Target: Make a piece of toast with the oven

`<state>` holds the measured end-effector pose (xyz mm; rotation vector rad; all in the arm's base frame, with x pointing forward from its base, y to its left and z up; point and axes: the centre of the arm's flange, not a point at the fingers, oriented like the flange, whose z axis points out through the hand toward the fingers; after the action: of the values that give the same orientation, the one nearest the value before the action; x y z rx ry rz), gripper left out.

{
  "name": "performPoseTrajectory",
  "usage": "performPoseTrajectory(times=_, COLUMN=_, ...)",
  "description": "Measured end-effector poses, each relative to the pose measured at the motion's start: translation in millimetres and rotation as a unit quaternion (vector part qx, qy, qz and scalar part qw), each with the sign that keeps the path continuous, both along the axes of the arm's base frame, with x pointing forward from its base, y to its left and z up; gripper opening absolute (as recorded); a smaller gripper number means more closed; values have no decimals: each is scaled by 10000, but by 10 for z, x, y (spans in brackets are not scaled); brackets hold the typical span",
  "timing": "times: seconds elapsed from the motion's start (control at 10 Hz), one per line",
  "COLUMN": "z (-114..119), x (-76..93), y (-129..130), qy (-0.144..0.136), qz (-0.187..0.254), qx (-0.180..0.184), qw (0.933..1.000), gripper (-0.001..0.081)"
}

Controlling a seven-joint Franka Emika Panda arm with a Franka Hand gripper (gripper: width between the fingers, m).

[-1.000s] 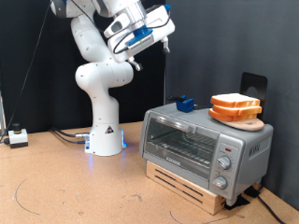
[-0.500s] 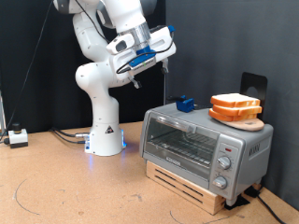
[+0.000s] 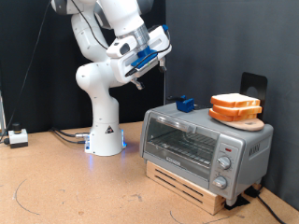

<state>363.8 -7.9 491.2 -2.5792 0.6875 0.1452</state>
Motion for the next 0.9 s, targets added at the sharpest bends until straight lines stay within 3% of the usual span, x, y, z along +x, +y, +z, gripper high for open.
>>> performPoseTrajectory(times=0.4, z=-115, x=-19, y=59, qy=-3, qz=50, qx=-70, qw=10000, gripper=810)
performPoseTrajectory(times=0.9, z=-862, x=-111, y=302, qy=70, qz=62, qx=-537, qw=9985, gripper=810)
